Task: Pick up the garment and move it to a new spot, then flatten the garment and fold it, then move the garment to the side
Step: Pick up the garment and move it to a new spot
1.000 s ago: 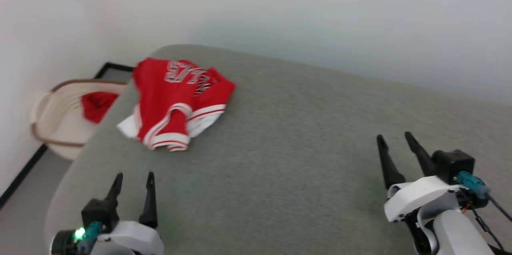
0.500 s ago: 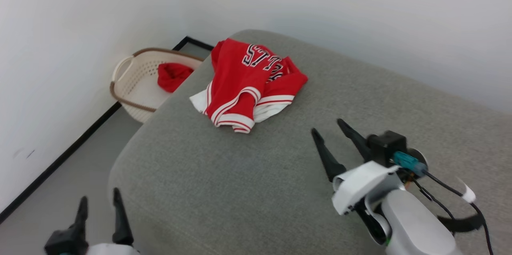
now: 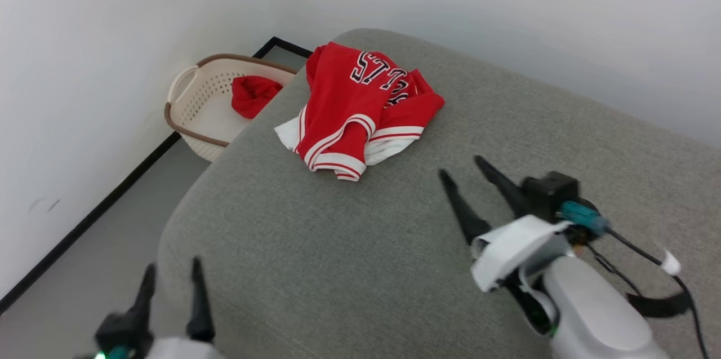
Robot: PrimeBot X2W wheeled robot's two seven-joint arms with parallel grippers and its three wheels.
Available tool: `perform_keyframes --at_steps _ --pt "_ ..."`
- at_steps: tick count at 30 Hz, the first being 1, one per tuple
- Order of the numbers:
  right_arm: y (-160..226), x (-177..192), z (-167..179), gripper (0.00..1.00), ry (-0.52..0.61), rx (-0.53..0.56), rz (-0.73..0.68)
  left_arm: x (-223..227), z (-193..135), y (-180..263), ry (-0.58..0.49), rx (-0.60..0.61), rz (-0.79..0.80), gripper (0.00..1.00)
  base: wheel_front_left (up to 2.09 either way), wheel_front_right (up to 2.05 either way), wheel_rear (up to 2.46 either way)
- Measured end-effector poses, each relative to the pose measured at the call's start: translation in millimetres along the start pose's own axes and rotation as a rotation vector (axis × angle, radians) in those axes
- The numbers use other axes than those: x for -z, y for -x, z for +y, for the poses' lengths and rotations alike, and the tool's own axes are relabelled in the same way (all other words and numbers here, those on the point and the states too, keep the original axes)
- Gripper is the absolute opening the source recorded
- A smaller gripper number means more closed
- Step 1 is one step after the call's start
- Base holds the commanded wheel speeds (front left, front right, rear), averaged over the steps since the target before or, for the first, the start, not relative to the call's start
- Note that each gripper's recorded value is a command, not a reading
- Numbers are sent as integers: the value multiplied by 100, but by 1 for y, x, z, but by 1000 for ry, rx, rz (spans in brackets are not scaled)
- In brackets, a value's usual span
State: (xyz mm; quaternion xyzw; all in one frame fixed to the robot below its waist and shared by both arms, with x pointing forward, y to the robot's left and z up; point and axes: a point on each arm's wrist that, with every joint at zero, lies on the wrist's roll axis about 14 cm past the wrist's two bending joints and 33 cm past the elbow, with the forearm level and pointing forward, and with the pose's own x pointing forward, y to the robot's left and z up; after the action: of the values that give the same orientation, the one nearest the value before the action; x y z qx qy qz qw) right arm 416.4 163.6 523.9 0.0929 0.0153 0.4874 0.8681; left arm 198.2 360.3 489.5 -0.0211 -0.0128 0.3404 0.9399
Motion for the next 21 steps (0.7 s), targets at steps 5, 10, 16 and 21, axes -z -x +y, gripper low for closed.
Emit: perform_keyframes --at_steps 5,10,16,21 --pt "26 5 -39 100 -3 122 -1 -17 -45 -35 -46 194 -37 100 0 0 0" --pt "31 -27 -50 100 78 130 -85 -71 -79 -87 -67 303 -163 100 0 0 0" --pt "49 -70 -88 100 142 206 -194 -132 -117 -152 -135 389 -263 100 0 0 0" --pt "72 -85 -115 100 137 290 -258 -142 -157 -205 -88 430 -175 100 0 0 0"
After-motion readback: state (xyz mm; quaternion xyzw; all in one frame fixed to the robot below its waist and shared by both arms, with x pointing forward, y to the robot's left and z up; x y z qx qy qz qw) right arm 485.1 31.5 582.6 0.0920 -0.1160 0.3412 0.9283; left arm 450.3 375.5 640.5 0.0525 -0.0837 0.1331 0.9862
